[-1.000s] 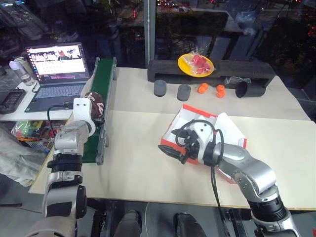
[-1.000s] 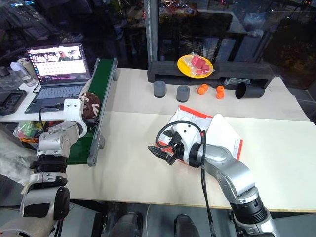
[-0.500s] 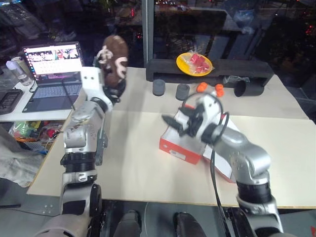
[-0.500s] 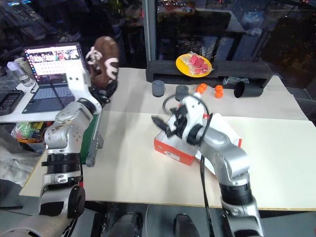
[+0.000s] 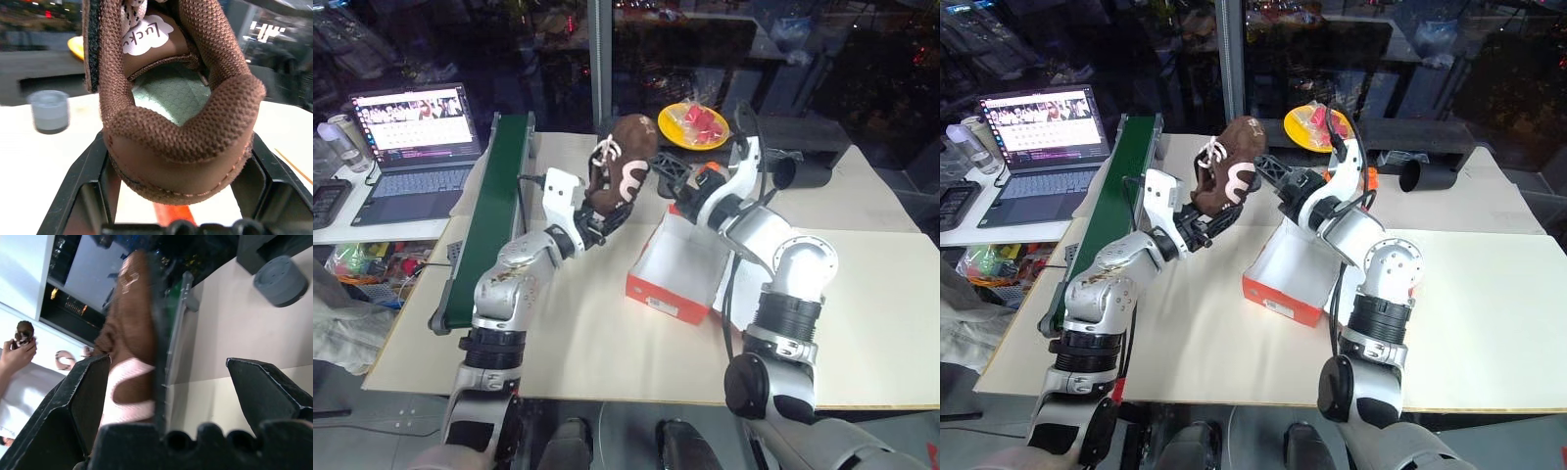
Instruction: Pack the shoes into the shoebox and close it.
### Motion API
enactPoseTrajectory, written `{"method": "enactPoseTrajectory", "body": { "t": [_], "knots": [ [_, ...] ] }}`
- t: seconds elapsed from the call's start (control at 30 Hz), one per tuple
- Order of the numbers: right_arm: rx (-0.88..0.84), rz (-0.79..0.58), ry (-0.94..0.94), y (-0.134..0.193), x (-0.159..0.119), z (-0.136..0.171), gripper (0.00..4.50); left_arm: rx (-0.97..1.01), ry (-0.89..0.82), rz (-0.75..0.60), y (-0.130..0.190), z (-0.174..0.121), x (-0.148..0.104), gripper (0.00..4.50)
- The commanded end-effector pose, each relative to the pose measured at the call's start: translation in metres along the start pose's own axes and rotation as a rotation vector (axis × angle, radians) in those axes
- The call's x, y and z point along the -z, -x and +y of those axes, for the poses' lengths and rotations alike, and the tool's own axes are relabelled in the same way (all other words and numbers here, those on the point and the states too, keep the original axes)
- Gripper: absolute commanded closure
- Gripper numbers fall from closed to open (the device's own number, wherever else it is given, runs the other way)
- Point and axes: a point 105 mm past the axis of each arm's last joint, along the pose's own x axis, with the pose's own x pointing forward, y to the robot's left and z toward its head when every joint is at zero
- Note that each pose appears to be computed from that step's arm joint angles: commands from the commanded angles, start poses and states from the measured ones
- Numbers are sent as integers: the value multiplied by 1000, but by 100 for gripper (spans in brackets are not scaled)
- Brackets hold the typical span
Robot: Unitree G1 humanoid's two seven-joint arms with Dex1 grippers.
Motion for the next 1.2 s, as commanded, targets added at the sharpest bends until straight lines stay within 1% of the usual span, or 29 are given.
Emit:
{"method": "enactPoseTrajectory", "body": {
  "t": [0.03,0.17,0.27,0.3,0.37,0.5,0.6,0.8,0.93,1.0,1.03,1.1,1.17,1.2],
  "knots": [
    [-51,-40,1,-1,-8,17,0,58,-23,-69,-3,-13,-22,196],
    [-9,-76,-44,0,-10,5,0,66,-20,-73,-4,-15,-23,196],
    [13,-118,-73,4,-17,-4,70,62,-18,-72,-5,-14,-23,196],
    [13,-126,-76,6,-18,-5,112,62,-19,-71,-5,-14,-23,196],
    [0,-138,-86,8,-20,-4,169,62,-20,-68,-5,-15,-22,196],
    [-17,-133,-82,8,-19,0,318,57,-35,-46,-5,-14,-19,196],
    [-45,-124,-80,6,-16,7,409,65,-36,-42,-6,-15,-18,196],
    [-63,-109,-78,3,-9,12,409,88,-48,-26,-6,-21,-15,196],
    [-70,-128,-78,4,-11,14,409,107,-48,-19,-6,-24,-13,196],
    [-65,-148,-75,5,-15,14,412,112,-44,-24,-6,-25,-13,96],
    [-63,-155,-74,5,-16,14,412,118,-44,-24,-5,-25,-13,74],
    [-53,-177,-66,7,-21,12,412,133,-62,-7,-5,-28,-10,2],
    [-19,-226,-49,10,-30,8,412,134,-50,14,-4,-29,-5,2],
    [36,-266,-29,13,-38,1,412,130,-54,26,-3,-27,-3,2]
  ]
}}
